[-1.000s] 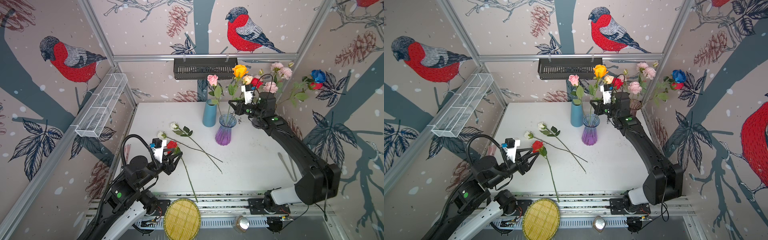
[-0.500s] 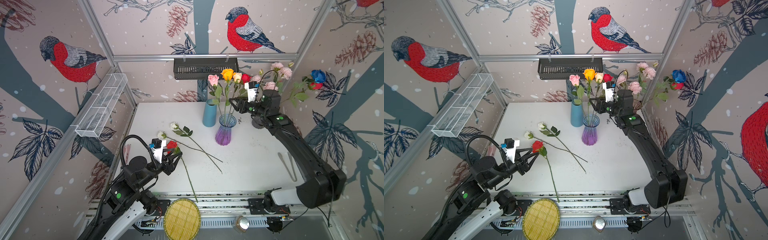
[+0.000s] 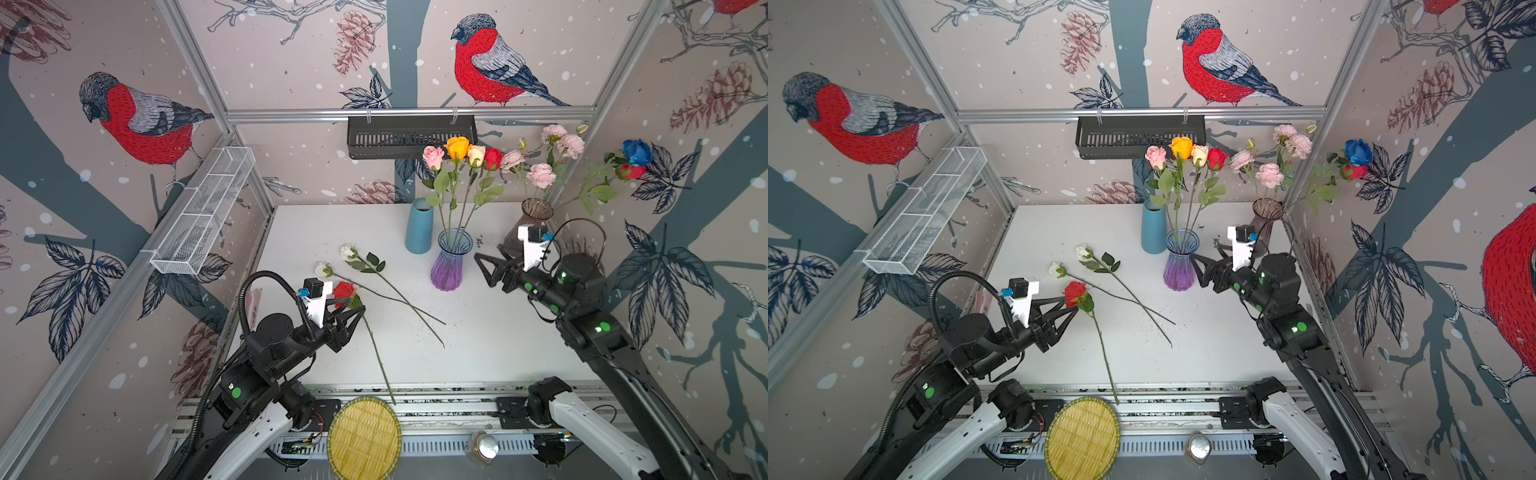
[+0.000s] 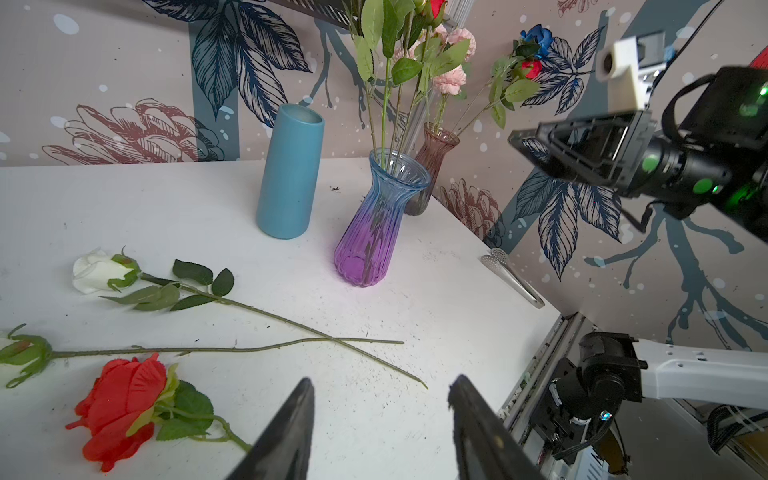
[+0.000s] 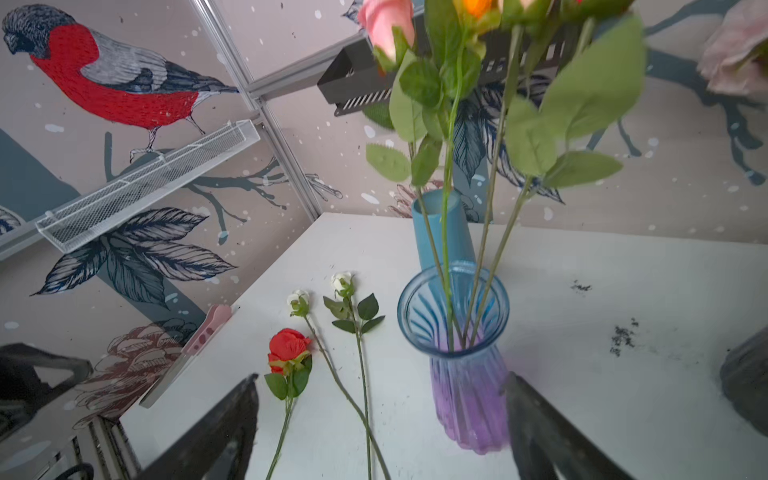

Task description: Arrange the flowers into the vase

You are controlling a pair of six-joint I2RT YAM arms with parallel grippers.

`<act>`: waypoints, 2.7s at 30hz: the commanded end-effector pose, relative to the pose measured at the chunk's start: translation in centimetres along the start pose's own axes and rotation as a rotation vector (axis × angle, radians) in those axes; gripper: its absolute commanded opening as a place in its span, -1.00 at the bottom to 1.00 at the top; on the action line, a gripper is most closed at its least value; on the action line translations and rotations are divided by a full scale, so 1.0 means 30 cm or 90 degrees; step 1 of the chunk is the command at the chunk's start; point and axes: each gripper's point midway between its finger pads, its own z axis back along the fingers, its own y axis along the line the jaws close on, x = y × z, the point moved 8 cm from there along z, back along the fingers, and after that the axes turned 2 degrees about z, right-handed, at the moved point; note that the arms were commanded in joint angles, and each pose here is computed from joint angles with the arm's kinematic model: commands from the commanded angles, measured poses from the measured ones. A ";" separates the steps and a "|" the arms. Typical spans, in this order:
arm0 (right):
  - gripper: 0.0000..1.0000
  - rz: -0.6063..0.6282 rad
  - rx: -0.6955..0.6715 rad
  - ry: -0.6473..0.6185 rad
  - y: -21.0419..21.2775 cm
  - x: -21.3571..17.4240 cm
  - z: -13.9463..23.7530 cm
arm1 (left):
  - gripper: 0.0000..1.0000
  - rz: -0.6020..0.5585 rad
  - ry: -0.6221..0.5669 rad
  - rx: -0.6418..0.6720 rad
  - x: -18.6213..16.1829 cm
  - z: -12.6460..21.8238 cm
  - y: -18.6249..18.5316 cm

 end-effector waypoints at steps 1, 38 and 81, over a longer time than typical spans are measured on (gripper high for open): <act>0.95 -0.002 -0.018 -0.063 -0.009 -0.096 0.000 | 0.06 -0.014 -0.013 -0.019 0.011 0.004 -0.012; 0.92 0.115 -0.106 -0.095 -0.221 -0.334 -0.543 | 0.08 -0.011 -0.009 -0.017 0.012 -0.013 0.002; 0.15 0.251 -0.111 -0.217 -0.432 -0.256 -0.638 | 0.09 -0.009 -0.005 -0.010 0.009 -0.019 0.006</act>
